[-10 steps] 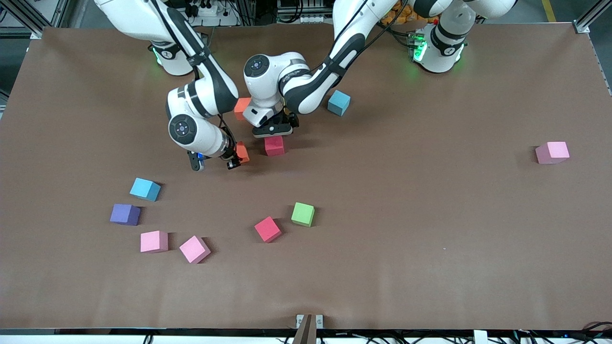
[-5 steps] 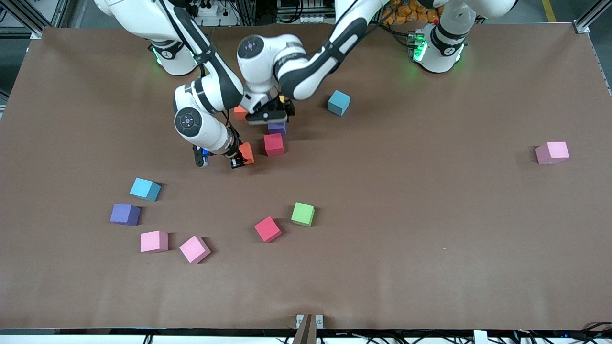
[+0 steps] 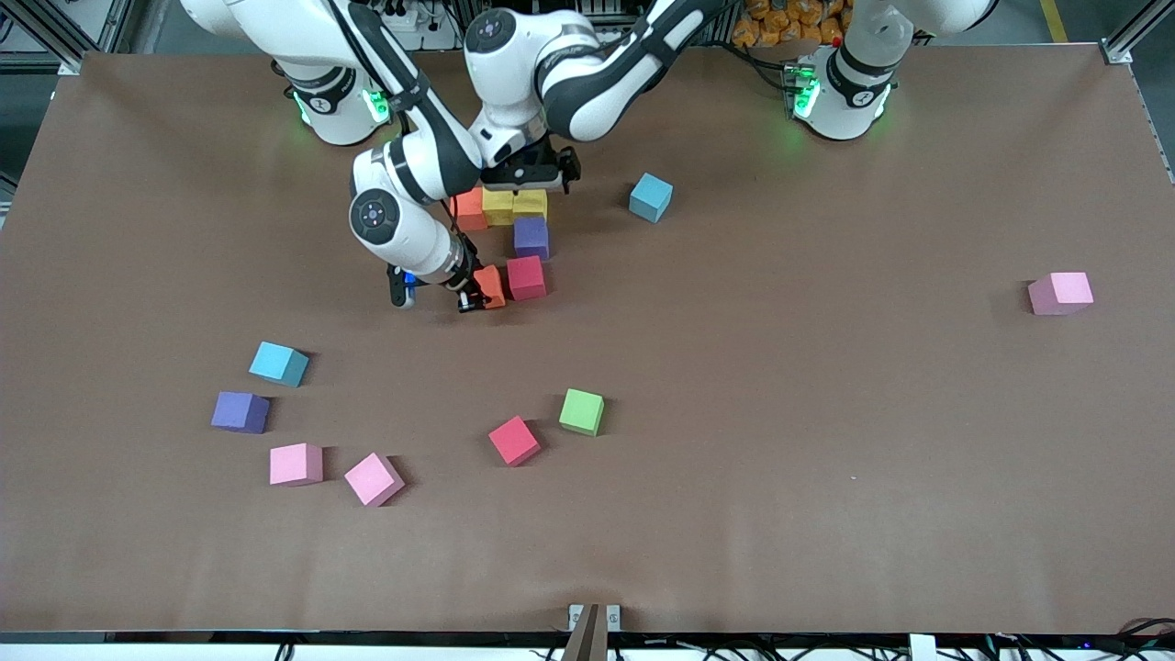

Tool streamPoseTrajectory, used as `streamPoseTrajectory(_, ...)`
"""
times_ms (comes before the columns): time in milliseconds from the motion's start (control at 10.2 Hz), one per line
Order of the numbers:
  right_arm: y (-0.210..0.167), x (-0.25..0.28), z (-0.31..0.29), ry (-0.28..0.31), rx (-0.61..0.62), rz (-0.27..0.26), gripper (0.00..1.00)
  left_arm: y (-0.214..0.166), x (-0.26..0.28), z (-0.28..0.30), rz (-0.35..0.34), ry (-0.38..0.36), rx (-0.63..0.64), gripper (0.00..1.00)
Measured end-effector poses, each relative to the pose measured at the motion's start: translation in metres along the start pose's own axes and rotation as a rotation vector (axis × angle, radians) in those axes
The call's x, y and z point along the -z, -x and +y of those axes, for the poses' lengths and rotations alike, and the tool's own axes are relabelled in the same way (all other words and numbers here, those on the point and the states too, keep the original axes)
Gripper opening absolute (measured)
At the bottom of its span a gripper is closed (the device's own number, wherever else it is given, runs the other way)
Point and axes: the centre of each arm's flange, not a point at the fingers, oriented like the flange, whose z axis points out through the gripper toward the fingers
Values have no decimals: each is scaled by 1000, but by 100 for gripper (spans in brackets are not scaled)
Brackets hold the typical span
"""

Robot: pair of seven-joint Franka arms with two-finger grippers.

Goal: Form number 2 with 11 blocks
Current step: 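Raise the left gripper toward the cyan cube while the right gripper holds orange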

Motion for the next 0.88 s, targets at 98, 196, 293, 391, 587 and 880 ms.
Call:
streamPoseTrajectory(98,-2,-4,4,1,-1,5,57,2,14,-6,12,9,-1,100)
streamPoseTrajectory(196,-5,-8,7,-2,-2,10,57,2,29,-11,26,23,2,100)
streamPoseTrajectory(293,-4,-8,8,-6,-1,10,57,3,42,-17,38,34,3,100)
streamPoseTrajectory(391,-4,-8,8,-7,0,10,57,5,51,-21,47,39,3,100)
streamPoseTrajectory(587,-4,-8,8,-9,0,11,57,1,62,-31,57,42,-9,100)
streamPoseTrajectory(880,-3,-8,10,-16,2,12,57,-36,91,-71,82,49,-39,100)
